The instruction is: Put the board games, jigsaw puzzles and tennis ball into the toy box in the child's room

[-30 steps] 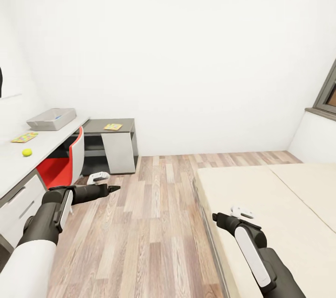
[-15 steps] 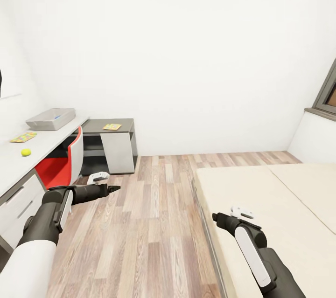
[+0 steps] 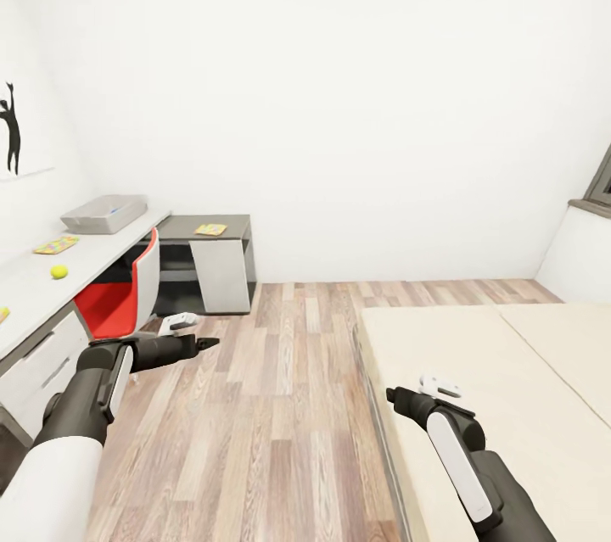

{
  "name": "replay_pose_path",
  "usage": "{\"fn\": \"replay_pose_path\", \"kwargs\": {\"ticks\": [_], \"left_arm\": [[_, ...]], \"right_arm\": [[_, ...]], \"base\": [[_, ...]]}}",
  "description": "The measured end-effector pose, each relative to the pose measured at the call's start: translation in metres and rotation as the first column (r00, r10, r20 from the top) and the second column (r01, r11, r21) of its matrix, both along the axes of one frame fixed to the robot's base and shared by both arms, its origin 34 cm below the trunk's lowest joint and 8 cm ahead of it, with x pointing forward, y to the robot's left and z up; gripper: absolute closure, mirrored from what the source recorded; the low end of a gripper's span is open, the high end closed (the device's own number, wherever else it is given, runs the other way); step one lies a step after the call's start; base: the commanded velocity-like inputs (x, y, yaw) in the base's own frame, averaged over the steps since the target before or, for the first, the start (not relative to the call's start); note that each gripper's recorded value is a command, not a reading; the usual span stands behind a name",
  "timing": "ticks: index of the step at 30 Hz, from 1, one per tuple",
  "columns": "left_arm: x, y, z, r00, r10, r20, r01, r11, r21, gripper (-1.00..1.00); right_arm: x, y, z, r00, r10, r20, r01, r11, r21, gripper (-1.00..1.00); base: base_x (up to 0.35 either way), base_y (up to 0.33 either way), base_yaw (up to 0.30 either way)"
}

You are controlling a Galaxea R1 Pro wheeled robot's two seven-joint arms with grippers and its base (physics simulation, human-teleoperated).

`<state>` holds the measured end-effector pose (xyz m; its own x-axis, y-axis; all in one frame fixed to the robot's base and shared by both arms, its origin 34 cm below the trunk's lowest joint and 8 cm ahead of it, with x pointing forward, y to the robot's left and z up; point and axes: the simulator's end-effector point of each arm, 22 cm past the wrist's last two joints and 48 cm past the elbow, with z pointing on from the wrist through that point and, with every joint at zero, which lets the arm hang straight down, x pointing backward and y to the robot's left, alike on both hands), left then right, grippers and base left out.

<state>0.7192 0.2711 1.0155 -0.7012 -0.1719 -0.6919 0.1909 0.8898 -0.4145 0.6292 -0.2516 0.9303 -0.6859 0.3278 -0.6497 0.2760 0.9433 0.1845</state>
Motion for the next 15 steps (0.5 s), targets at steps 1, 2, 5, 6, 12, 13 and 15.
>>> {"fn": "replay_pose_path", "kwargs": {"ticks": [1, 2, 5, 6, 12, 13, 15], "left_arm": [[0.0, 0.0, 0.0, 1.0, 0.0, 0.0, 0.0, 1.0, 0.0, -1.0], [0.0, 0.0, 0.0, 1.0, 0.0, 0.0, 0.0, 1.0, 0.0, -1.0], [0.0001, 0.0, -0.0001, 1.0, 0.0, 0.0, 0.0, 1.0, 0.0, -1.0], [0.0001, 0.0, -0.0001, 1.0, 0.0, 0.0, 0.0, 1.0, 0.0, -1.0], [0.0001, 0.0, -0.0001, 1.0, 0.0, 0.0, 0.0, 1.0, 0.0, -1.0], [0.0001, 0.0, 0.0, 1.0, 0.0, 0.0, 0.0, 1.0, 0.0, -1.0], [0.0001, 0.0, -0.0001, 1.0, 0.0, 0.0, 0.0, 1.0, 0.0, -1.0]], "right_arm": [[0.0001, 0.0, 0.0001, 1.0, 0.0, 0.0, 0.0, 1.0, 0.0, -1.0], [0.0003, 0.0, 0.0003, 1.0, 0.0, 0.001, 0.0, 1.0, 0.0, -1.0], [0.0001, 0.0, 0.0001, 1.0, 0.0, 0.0, 0.0, 1.0, 0.0, -1.0], [0.0001, 0.0001, 0.0001, 1.0, 0.0, 0.0, 0.0, 1.0, 0.0, -1.0], [0.0, 0.0005, 0.0, 1.0, 0.001, 0.0, -0.001, 1.0, 0.0, -1.0], [0.0, 0.0005, 0.0, 1.0, 0.001, 0.0, -0.001, 1.0, 0.0, -1.0], [0.0001, 0.0005, 0.0001, 1.0, 0.001, 0.0, -0.001, 1.0, 0.0, -1.0]], "base": [[0.0, -0.008, 0.086], [0.0, -0.005, 0.055], [0.0, -0.003, 0.034], [0.0, -0.002, 0.018], [0.0, -0.001, 0.007], [0.0, 0.0, 0.002], [0.0, -0.003, 0.002]]}}
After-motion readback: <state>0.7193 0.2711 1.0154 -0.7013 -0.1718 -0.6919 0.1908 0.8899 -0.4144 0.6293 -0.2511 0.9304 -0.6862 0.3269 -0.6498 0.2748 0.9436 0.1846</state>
